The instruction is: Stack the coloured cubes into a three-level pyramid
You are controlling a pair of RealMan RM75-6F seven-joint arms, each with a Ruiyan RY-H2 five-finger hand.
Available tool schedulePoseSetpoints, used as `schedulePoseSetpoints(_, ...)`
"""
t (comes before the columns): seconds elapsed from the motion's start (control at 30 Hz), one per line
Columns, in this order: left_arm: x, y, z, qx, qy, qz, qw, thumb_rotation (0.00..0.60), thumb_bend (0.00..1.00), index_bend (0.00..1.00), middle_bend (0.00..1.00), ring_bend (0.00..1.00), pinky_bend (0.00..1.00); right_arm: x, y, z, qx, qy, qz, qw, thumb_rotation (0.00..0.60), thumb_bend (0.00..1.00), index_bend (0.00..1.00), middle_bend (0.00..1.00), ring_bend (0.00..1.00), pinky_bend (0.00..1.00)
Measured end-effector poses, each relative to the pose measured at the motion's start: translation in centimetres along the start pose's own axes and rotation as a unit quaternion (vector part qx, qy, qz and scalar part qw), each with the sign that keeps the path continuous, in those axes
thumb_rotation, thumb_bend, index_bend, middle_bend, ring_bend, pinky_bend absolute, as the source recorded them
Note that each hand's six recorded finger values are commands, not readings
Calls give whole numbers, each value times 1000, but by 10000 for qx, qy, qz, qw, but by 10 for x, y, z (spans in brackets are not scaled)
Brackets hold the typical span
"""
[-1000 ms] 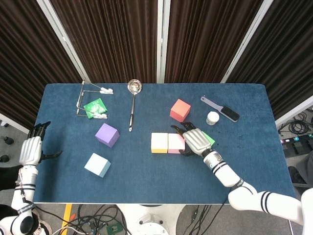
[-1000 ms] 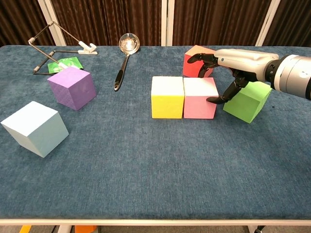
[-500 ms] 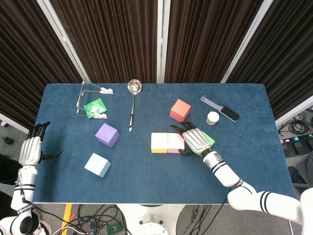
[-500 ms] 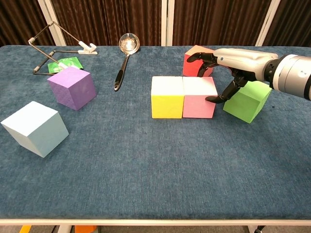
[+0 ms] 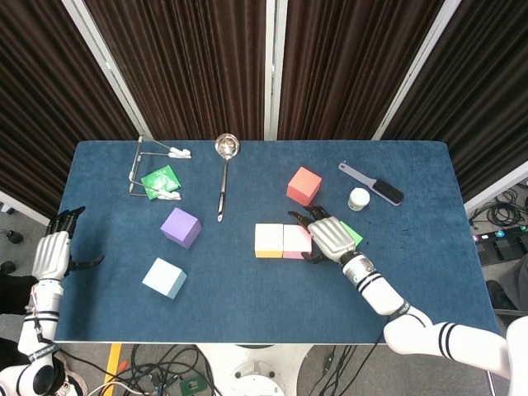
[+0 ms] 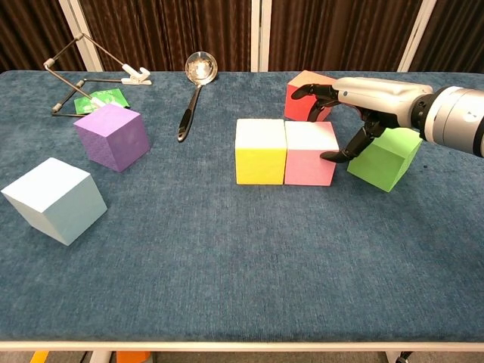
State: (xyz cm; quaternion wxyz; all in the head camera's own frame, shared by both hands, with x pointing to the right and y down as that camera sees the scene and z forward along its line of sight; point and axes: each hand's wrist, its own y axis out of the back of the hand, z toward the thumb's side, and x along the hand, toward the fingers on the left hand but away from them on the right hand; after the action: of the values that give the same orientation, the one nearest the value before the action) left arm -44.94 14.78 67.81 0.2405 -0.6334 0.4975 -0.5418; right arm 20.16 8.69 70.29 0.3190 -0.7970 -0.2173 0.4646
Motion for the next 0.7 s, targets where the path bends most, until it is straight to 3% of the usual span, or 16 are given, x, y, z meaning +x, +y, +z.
schedulePoseSetpoints(0.1, 0, 0, 0, 16, -6, 7, 10000, 600, 104, 92, 95, 0, 62, 0, -1, -1, 21, -11, 70, 10000, 600, 140, 0, 247, 0, 0)
schedulePoseSetpoints(0.3, 0, 3, 0, 18, -16, 29, 10000, 600, 103, 92, 95, 0, 62, 1, 1, 1, -29, 8, 87, 10000, 600, 70, 0, 81, 0, 0)
schedulePoseSetpoints(0.7, 1, 3, 2, 1, -32, 35, 10000, 600, 103, 92, 95, 0, 62, 9, 13, 0, -107, 30, -134, 9998, 600, 61, 0, 83, 0, 0)
